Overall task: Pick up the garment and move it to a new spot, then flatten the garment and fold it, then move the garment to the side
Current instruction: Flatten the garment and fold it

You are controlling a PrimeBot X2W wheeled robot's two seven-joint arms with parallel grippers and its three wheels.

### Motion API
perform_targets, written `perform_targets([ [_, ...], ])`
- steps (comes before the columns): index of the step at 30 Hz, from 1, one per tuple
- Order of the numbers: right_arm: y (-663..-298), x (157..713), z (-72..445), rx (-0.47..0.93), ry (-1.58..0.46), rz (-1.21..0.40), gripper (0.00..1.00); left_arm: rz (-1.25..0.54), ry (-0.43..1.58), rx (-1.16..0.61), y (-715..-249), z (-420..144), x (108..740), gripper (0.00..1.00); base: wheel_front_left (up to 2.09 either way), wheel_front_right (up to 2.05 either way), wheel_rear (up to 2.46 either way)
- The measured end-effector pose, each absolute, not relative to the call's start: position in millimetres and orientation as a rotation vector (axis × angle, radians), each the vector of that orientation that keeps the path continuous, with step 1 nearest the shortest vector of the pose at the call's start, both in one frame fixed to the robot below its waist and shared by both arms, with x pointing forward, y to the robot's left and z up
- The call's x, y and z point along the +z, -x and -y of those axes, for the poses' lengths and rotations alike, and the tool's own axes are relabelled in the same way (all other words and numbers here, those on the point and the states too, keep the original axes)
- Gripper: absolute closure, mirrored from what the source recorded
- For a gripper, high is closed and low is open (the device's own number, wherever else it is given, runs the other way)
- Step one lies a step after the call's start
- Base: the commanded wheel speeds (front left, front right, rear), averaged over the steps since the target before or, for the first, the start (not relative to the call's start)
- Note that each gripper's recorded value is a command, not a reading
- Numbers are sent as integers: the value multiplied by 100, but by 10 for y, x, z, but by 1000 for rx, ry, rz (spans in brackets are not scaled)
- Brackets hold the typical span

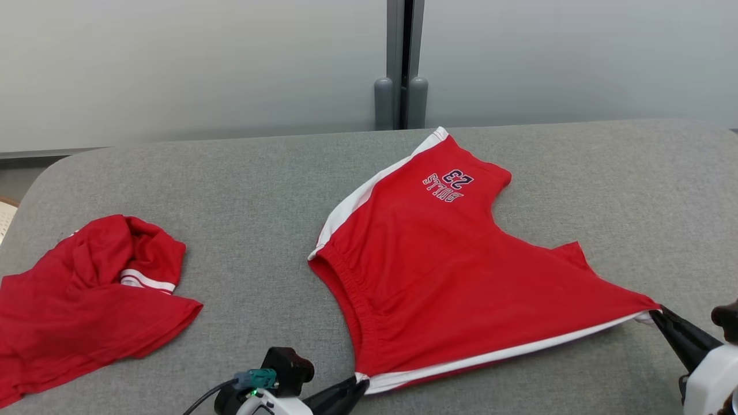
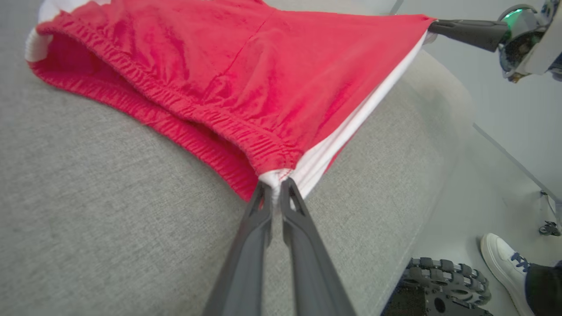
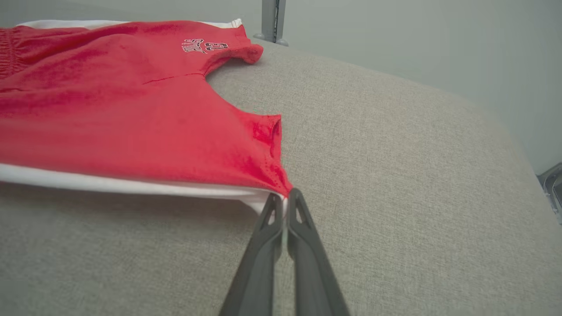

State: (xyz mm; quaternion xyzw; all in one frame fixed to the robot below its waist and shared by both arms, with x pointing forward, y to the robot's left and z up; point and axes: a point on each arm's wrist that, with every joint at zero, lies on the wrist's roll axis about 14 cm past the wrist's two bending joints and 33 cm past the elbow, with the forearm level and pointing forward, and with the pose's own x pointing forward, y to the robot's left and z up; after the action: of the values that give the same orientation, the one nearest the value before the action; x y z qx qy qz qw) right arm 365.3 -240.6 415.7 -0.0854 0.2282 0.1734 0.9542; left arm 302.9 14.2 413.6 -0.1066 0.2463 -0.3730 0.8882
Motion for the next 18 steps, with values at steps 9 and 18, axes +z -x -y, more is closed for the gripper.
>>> perform_targets([
  [9, -3879, 4461, 2527, 351, 222, -407, 100, -450, 276, -749, -3087, -165, 4380, 100, 0, 0, 0],
  [18, -4600, 4998, 2061, 475, 399, -324, 100, -323, 334, -653, -3482, -312, 4691, 100, 0, 0, 0],
])
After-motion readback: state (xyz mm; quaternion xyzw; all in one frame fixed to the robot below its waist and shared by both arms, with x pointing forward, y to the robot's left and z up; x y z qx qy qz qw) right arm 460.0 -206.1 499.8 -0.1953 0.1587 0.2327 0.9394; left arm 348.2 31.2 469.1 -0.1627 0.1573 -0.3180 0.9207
